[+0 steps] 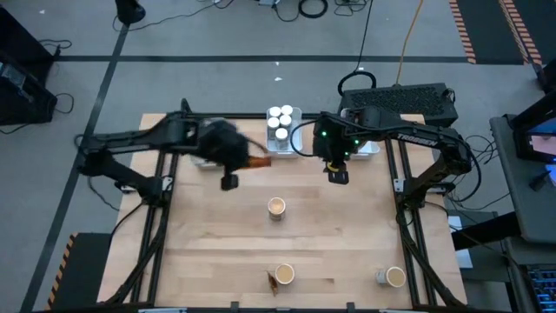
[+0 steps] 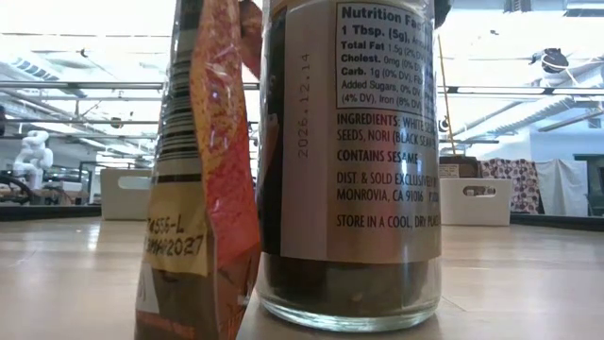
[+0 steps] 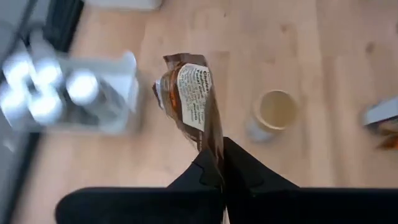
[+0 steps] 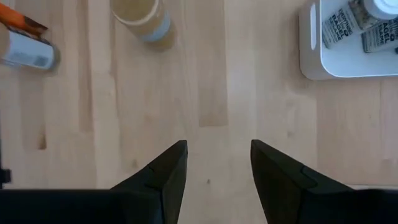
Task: Sort spices by type
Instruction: Put the orange seasoning bag into the right white bin
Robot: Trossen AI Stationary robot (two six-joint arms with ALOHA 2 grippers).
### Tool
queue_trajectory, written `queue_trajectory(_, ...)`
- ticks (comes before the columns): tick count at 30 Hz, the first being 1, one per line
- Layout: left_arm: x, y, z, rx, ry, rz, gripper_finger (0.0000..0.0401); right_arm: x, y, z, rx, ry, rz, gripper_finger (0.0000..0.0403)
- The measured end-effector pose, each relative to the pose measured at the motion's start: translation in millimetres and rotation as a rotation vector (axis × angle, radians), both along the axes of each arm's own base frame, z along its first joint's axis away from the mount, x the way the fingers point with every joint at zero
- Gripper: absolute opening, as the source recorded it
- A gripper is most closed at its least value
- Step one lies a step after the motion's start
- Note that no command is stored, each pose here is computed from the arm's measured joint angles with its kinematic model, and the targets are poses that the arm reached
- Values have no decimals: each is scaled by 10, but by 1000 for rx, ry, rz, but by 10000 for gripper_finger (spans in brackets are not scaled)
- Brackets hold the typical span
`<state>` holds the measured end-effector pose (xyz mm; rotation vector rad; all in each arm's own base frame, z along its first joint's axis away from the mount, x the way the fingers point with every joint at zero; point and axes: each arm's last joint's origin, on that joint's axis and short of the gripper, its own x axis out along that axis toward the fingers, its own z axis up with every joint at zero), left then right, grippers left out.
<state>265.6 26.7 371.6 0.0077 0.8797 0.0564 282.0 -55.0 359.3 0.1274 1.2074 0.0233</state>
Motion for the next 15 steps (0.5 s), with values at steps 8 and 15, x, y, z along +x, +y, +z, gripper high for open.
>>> queue_trajectory(8, 784, 261, -89, 291, 87, -343, 1, -309, 185, 335, -6, -132, -128, 160)
queue_trajectory(15, 1294, 284, -616, 499, 269, -667, 1, -741, 345, 563, -31, -243, -304, 160)
